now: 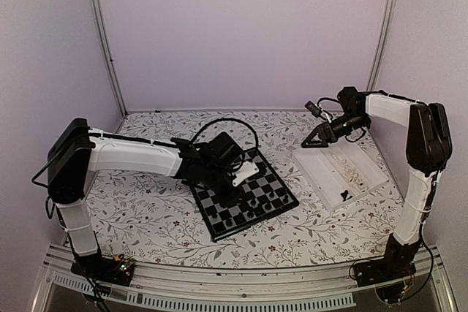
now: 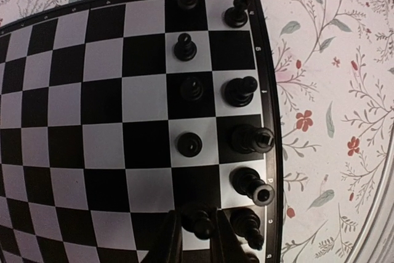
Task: Set up the chess pieces on the board
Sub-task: Place the chess piece on the chessboard.
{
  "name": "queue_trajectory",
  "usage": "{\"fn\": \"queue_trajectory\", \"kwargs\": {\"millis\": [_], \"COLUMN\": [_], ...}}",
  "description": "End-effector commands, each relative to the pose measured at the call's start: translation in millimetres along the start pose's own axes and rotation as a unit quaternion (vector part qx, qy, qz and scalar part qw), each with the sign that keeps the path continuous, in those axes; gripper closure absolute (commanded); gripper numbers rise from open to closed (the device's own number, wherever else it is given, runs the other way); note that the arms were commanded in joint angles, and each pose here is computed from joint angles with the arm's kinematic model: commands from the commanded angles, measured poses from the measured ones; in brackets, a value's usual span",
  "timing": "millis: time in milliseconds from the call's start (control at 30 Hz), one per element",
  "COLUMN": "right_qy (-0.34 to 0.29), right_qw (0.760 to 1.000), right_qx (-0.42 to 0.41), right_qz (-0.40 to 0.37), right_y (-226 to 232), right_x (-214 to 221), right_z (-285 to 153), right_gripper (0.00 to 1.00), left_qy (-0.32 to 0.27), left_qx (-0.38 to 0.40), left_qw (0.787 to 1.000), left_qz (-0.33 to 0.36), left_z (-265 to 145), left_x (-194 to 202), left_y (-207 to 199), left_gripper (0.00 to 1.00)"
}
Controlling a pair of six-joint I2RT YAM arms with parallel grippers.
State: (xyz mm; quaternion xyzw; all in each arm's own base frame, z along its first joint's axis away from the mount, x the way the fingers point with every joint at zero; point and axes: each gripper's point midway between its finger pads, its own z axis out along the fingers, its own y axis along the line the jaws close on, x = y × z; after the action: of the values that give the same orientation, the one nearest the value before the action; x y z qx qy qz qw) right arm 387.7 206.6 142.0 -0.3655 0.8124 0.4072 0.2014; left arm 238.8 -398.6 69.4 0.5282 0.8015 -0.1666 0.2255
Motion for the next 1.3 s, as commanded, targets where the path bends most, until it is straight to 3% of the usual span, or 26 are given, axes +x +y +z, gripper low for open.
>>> {"fn": "queue_trajectory", "kwargs": {"millis": [0,1033,1267], "right_qy": [-0.012,-0.005,-0.004], "right_qw": [1.0,1.0,1.0], "right_qx": [0.011,0.012,0.011], "right_qz": [-0.021,-0.024,-0.025], "right_y": [7.5,8.6,8.0], "right_x": [-8.5,-3.9,-3.6], "right_z": [-10.0,-9.9,-9.5], "right_gripper": [0.01,0.01,0.01], "left_qy": [0.027,0.048,0.051], "left_qx": [0.014,0.031,0.034], "left_qw": [0.999,0.998,0.998], "left_qz": [-0.013,-0.024,-0.025], "left_z": [4.0,33.8,35.0], "left_x": [17.6,22.3,24.2], "left_y": [0.6,4.0,3.1], "left_gripper": [0.89,0.85,0.77]}}
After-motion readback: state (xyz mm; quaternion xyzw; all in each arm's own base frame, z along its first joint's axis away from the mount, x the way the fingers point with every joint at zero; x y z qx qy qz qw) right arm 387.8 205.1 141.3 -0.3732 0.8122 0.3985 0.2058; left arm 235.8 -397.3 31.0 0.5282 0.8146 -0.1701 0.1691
